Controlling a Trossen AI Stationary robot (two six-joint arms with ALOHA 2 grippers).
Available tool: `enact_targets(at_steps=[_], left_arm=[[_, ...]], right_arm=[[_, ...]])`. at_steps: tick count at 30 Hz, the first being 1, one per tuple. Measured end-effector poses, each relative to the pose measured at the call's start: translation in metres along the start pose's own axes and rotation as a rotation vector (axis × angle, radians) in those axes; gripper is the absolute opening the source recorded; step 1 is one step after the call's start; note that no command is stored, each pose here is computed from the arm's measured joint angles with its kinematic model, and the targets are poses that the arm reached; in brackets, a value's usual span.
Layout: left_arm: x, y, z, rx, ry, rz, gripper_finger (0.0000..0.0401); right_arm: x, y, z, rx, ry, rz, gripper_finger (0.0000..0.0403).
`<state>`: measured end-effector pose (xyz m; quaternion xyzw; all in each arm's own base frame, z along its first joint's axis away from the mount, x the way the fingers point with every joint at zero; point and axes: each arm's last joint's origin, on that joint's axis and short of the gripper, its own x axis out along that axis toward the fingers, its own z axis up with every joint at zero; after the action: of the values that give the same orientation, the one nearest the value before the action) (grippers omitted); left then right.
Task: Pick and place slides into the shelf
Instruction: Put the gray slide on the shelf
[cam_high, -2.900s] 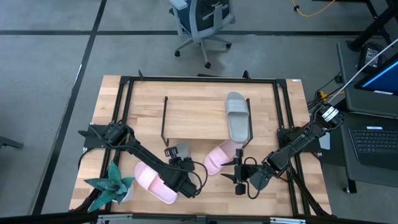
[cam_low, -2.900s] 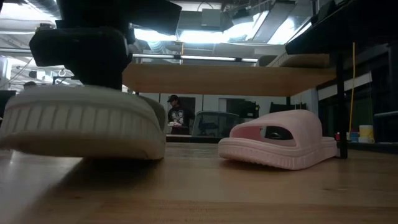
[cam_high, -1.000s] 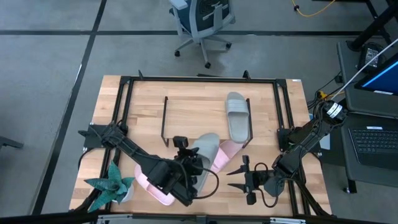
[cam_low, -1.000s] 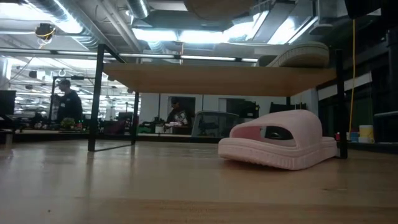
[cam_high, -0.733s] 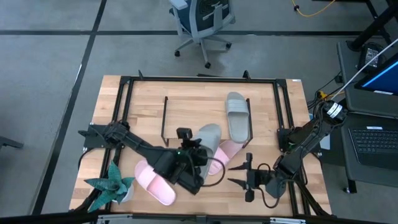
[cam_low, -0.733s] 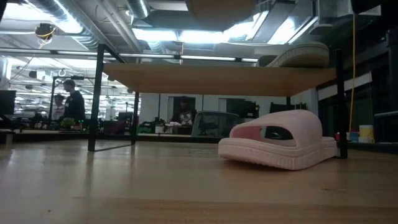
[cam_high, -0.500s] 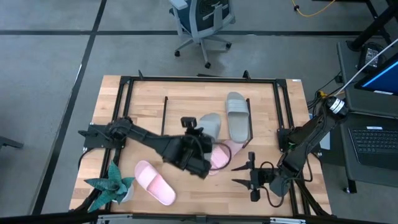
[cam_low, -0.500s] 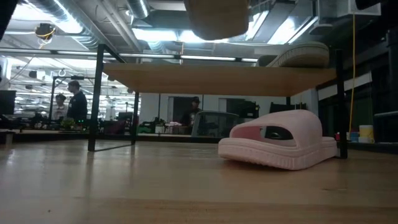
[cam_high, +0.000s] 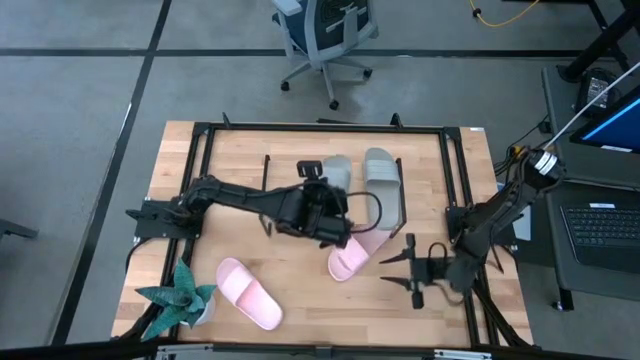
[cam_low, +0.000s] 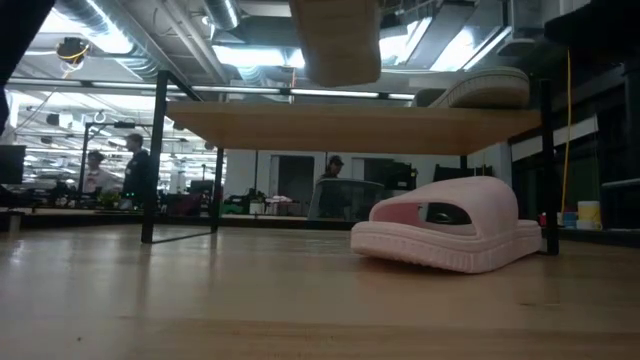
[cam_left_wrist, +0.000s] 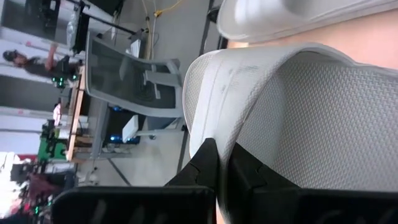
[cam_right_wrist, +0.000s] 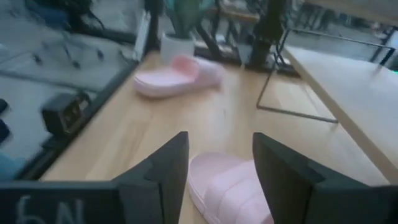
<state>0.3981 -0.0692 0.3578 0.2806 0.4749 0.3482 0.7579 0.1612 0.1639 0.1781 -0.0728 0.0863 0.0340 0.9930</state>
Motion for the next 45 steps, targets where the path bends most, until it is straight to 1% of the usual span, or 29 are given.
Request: enact_targets(at_steps=[4,8,12,16,18,20,23,26,29,32,38,43,45], left_arm=[[0.013,0.008,0.001,0.004,0.032,-0.004,0.0002],[0.022,0.014,0.001,-0.010,0.055,-0.006,0.0002],[0.027,0.017,0.001,-0.019,0.070,-0.011,0.0002],[0.034,0.019,0.002,-0.051,0.085,-0.077,0.0002],[0.038,0.022,0.003,-0.069,0.085,-0.082,0.0002],[0.039,0.023,0.005,-0.089,0.076,-0.081,0.0002],[0.037,0.021,0.008,-0.113,0.044,-0.057,0.0002],[0.034,0.019,0.012,-0.119,0.007,-0.044,0.0002],[0.033,0.019,0.016,-0.146,-0.018,-0.041,0.0002],[0.034,0.020,0.016,-0.166,-0.024,-0.016,0.0002],[0.034,0.020,0.018,-0.208,-0.031,-0.011,0.0002],[0.034,0.021,0.020,-0.222,-0.048,-0.004,0.0002],[0.035,0.021,0.021,-0.211,-0.055,-0.006,0.0002]], right_arm=[[-0.014,-0.014,-0.003,-0.016,-0.066,0.054,0.0179],[-0.021,-0.024,0.003,-0.035,-0.103,0.040,0.0179],[-0.024,-0.030,0.009,-0.070,-0.087,0.029,0.0179],[-0.029,-0.035,0.015,-0.042,-0.081,0.031,0.0179],[-0.031,-0.036,0.018,-0.035,-0.095,0.051,0.0179],[-0.034,-0.038,0.022,-0.054,-0.119,0.073,0.0179],[-0.039,-0.043,0.027,-0.072,-0.146,0.069,0.0179],[-0.042,-0.046,0.026,-0.092,-0.121,0.071,0.0179],[-0.044,-0.049,0.025,-0.085,-0.106,0.072,0.0179],[-0.046,-0.050,0.025,-0.083,-0.107,0.072,0.0179],[-0.047,-0.051,0.026,-0.079,-0.106,0.072,0.0179],[-0.047,-0.052,0.026,-0.085,-0.107,0.072,0.0179],[-0.048,-0.052,0.026,-0.086,-0.110,0.071,0.0179]])
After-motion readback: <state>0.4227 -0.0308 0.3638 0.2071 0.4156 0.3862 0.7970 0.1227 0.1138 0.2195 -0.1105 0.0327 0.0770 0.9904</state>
